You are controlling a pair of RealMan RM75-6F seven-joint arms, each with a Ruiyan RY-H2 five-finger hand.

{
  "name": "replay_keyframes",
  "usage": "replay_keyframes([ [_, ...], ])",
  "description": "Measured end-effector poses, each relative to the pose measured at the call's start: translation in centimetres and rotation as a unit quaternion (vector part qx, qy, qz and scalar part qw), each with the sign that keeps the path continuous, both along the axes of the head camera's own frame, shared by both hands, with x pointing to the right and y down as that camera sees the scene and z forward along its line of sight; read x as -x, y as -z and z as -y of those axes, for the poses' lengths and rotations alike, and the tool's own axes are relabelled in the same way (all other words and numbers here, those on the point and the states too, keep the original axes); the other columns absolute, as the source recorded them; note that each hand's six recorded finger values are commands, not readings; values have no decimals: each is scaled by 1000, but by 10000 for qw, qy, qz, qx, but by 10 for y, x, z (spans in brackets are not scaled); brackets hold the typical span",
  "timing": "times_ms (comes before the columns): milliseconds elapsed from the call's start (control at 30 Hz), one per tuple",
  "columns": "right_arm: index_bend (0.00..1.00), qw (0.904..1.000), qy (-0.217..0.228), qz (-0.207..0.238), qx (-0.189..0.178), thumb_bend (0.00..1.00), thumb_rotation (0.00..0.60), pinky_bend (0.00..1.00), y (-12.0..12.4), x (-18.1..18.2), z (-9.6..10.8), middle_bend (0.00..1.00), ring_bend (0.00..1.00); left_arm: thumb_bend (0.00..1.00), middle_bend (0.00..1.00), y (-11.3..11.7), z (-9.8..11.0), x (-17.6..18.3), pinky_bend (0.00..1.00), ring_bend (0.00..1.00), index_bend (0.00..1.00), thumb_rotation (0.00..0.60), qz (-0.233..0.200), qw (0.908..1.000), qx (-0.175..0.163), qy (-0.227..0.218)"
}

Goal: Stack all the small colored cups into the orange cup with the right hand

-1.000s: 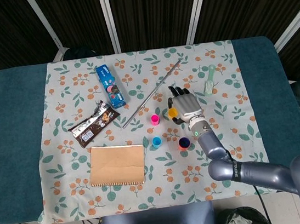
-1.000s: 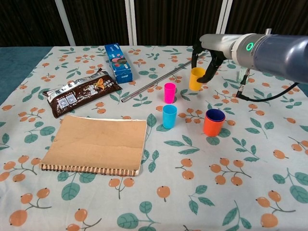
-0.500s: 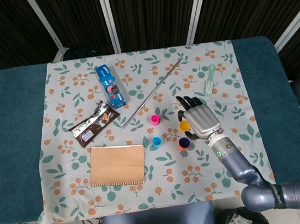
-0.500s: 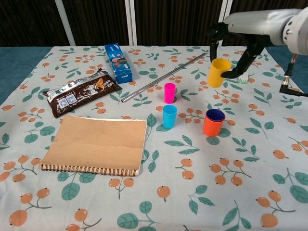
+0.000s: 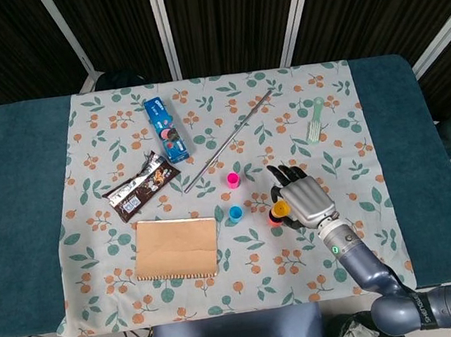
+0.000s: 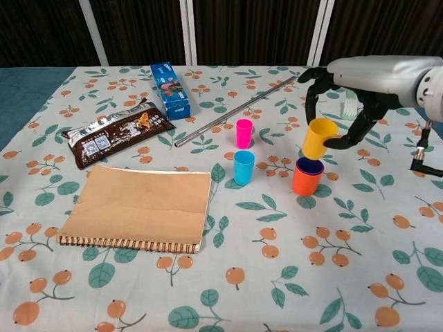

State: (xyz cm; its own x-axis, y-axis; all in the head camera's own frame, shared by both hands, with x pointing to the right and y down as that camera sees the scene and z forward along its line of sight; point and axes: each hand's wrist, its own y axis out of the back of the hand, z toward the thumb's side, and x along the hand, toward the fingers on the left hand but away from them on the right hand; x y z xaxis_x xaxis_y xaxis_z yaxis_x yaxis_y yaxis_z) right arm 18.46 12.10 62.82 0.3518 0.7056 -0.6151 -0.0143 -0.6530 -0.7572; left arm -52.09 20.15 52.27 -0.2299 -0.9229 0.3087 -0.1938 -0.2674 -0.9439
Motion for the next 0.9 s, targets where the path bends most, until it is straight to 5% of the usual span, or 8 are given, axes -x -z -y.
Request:
replay_keyframes([
  [533, 511, 9999, 6, -8, 172, 391, 600, 139, -21, 2, -9, 0, 72, 356, 32, 0, 0, 0, 32, 0, 131, 600, 8, 10000, -3, -1],
  [700, 220, 9997, 17, -24, 239, 390, 600, 139, -28, 2, -12, 0, 72, 356, 32, 1, 0, 0, 31, 0, 131, 600, 3, 10000, -13, -5],
  [900, 127, 9989, -46, -31, 476, 391, 600, 142, -39, 2, -14, 0, 65, 356, 32, 1, 0, 0, 32, 0, 131, 600, -10, 10000, -9, -4],
])
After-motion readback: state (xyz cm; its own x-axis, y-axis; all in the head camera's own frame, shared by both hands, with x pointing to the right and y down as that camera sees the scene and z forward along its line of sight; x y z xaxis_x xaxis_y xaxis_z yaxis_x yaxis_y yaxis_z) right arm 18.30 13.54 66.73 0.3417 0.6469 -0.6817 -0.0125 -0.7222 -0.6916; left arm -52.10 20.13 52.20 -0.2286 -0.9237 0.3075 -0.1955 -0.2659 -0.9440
